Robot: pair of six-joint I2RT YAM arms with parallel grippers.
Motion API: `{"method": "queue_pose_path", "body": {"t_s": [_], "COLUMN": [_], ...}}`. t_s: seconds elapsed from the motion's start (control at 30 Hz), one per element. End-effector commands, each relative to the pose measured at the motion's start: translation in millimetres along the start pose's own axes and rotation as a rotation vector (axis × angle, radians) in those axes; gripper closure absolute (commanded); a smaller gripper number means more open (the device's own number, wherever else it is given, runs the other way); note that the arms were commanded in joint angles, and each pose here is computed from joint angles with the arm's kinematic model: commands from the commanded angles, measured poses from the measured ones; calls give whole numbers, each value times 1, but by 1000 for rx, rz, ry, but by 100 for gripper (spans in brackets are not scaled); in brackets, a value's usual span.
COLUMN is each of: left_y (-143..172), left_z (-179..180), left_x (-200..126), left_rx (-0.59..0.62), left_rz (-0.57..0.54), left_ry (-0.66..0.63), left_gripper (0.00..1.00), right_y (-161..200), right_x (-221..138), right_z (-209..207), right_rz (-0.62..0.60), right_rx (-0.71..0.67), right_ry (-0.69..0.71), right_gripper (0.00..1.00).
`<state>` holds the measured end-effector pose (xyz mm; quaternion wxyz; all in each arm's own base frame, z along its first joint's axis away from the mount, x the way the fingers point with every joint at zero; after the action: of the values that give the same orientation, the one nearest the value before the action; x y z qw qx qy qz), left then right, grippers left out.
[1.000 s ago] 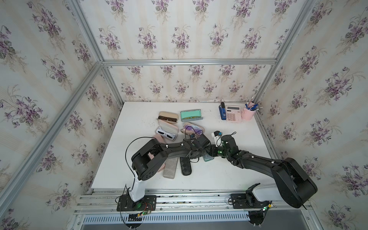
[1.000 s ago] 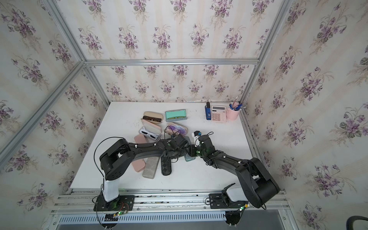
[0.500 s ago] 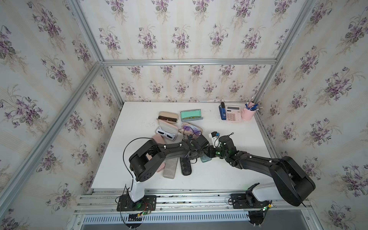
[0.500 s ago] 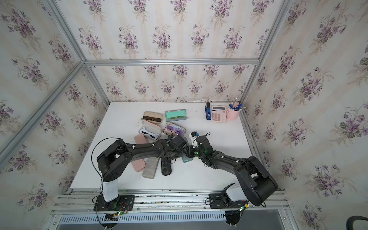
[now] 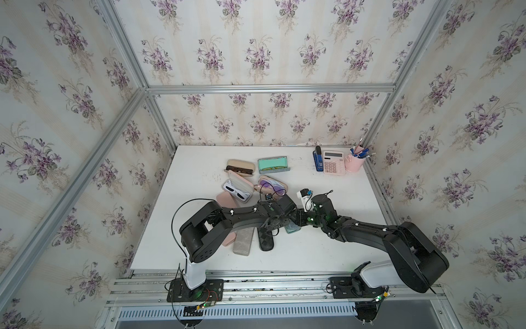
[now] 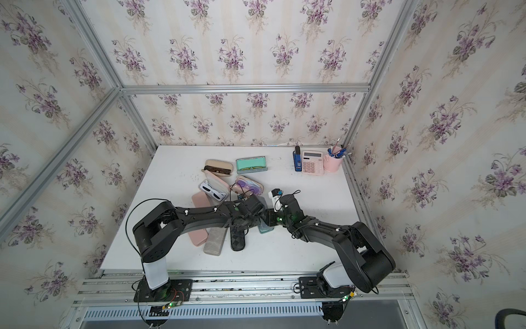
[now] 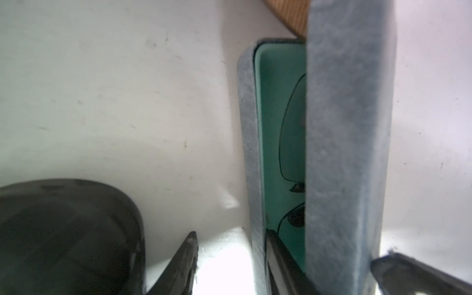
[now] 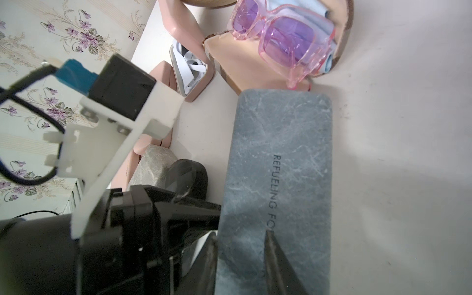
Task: Close the glasses case
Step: Close the glasses case at the center of the board.
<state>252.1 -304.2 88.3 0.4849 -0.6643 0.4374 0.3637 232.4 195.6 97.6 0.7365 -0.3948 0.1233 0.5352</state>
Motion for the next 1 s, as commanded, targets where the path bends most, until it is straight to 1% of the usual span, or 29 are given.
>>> {"method": "queue_pose_path", "body": {"t_s": [0.0,0.17,0.3,0.53,0.87,0.97], "left_y": [3,2,2,3,-1,-4], "left_z": [-24,-25,-26,-23,-22,-21], "left_x": [-9,-15,-17,-22,-47,-58], "left_rx": [51,58,58,54,51,48], "left_rz": [22,2,-19,-60,-142,-162], "left_ry": [146,157,180,195,251,263], "left_gripper": [53,53,55,53,51,50], "right_y": [40,41,42,44,44,39], "right_x": [-1,0,0,1,0,-3], "right_z": [-30,-31,-31,-32,-31,-26], "right_rz": [189,193,194,200,201,189], "right_rx": [97,100,100,101,97,87], "right_ry": [165,171,172,180,185,179], "right_gripper": [68,68,68,68,68,65]}}
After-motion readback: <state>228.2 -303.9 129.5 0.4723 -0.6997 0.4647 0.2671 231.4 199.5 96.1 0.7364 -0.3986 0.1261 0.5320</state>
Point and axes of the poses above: each gripper's point midway between its finger pads, its own x axis out along the fingers, its own z axis along the line the jaws close on, y = z × x, the point moved 7 cm from there along -x, back along the fingers, and after that the axes turned 10 degrees about x, right-handed, at the moved point
